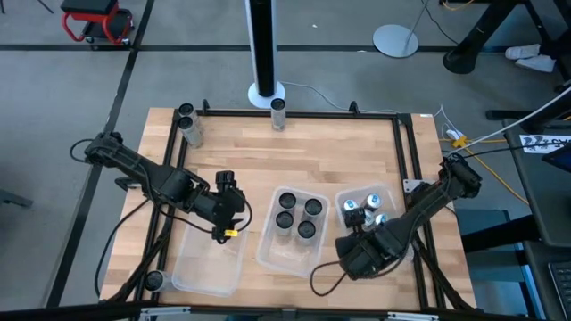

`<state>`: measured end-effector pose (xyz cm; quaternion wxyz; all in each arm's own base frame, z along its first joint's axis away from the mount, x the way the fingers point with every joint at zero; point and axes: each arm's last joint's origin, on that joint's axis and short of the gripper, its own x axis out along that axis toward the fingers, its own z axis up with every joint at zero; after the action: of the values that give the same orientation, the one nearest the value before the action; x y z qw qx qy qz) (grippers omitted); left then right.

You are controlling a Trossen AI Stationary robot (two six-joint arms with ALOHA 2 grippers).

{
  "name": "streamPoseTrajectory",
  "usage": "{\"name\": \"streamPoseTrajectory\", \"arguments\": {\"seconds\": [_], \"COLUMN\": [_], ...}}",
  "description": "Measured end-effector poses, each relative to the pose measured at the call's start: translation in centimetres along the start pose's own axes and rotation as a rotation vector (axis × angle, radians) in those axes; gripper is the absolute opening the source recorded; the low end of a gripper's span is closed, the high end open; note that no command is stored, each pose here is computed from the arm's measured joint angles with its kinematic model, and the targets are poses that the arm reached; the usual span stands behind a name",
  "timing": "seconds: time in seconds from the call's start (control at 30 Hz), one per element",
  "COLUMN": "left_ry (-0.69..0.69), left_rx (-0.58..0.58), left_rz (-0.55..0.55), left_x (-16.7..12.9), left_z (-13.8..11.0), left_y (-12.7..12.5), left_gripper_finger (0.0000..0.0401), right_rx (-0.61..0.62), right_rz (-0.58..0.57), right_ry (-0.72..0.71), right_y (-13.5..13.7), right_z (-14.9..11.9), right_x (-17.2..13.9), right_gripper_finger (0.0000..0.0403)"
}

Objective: Sort soda cans
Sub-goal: Adjust the right transparent bin, then put the top right white-yellow soda can into the left transparent bin

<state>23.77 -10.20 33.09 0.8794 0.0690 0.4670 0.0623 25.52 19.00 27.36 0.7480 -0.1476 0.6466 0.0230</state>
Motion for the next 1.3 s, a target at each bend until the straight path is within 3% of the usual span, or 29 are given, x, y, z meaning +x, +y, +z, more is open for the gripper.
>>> {"name": "streamPoseTrajectory", "arguments": {"seconds": [0.27, 0.5, 0.73, 0.93, 1.3], "left_ry": [-0.034, -0.041, -0.047, -0.049, -0.173], "left_rx": [-0.012, -0.013, -0.055, -0.124, -0.321], "left_rz": [-0.013, -0.014, 0.085, 0.18, 0.375], "left_x": [0.0, 0.0, 0.5, 1.0, 0.9], "left_z": [0.4, 0.4, 0.8, 1.4, 2.1], "left_y": [-0.1, -0.1, 1.5, 5.5, 16.3], "left_gripper_finger": [0.0321, 0.0321, 0.0321, 0.0321, 0.0321], "right_rx": [-0.098, -0.099, -0.149, -0.291, -0.349], "right_rz": [-0.039, -0.086, -0.277, -0.482, -0.768], "right_ry": [-0.045, 0.024, -0.103, -0.09, 0.039], "right_y": [-1.4, -1.8, -2.7, -4.2, -10.2], "right_z": [1.0, -1.2, -1.6, -1.2, -0.5], "right_x": [0.3, -2.5, -5.6, -5.6, -5.4], "right_gripper_finger": [0.0364, 0.0364, 0.0364, 0.0364, 0.0364]}}
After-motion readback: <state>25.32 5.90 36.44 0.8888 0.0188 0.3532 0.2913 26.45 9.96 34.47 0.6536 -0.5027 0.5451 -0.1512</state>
